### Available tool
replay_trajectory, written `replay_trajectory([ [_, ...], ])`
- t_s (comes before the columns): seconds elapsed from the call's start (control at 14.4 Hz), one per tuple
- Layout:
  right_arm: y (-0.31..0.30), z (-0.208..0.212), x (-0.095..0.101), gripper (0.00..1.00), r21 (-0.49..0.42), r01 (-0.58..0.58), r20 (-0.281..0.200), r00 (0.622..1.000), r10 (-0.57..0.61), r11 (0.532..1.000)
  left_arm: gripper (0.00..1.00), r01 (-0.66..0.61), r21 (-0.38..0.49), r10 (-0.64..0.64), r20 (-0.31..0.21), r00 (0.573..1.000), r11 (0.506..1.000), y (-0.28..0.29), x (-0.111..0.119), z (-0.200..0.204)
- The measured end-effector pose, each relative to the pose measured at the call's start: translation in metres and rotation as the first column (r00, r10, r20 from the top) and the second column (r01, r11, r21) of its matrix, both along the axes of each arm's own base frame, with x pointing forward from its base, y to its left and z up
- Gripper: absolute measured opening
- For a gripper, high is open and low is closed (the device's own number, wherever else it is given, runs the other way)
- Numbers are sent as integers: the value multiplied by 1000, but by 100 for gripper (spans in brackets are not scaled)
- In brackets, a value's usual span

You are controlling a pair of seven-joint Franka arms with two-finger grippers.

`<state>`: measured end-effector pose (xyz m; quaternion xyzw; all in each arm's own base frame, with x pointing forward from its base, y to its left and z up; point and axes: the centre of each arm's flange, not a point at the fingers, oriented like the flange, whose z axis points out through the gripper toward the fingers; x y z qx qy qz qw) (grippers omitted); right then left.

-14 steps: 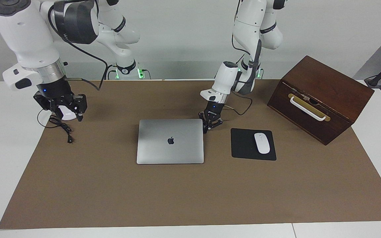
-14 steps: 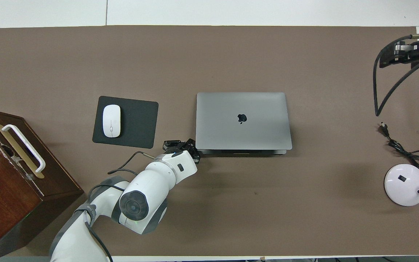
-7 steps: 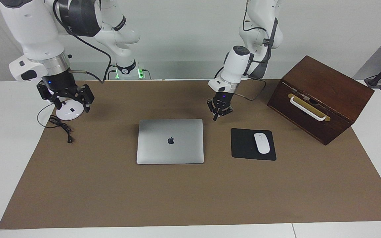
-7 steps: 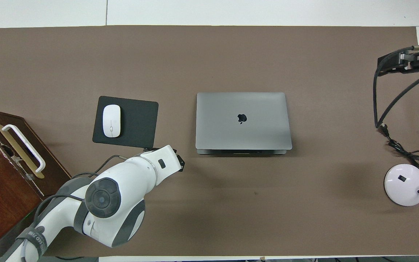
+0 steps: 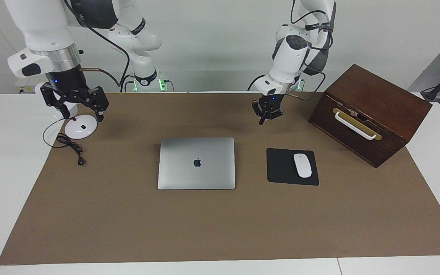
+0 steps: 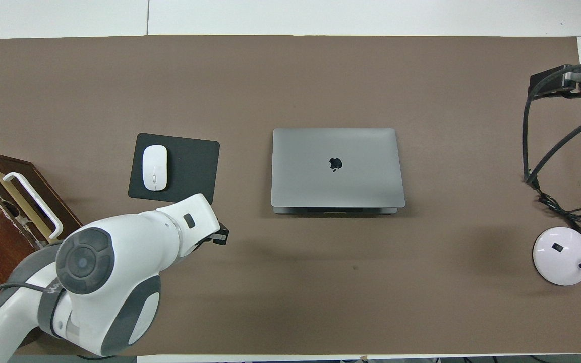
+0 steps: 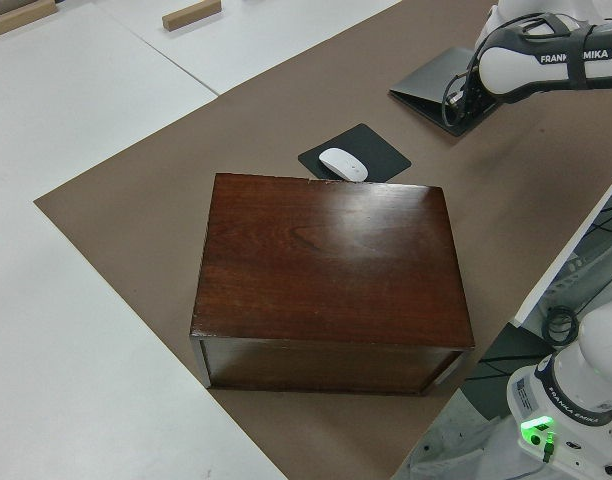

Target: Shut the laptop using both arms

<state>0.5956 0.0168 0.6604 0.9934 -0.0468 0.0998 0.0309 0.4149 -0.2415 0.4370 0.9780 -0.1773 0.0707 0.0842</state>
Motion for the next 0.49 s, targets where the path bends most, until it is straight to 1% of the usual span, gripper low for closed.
replay_trajectory([
  [0.21,2,14,-7,100,6,-3,25,1000,3,1000,1,-31,9,31,-34,999,999,17,11,31],
  [0.49,0,15,-9,100,4,-12,25,1000,12,1000,2,-61,46,63,-35,997,997,43,25,57],
])
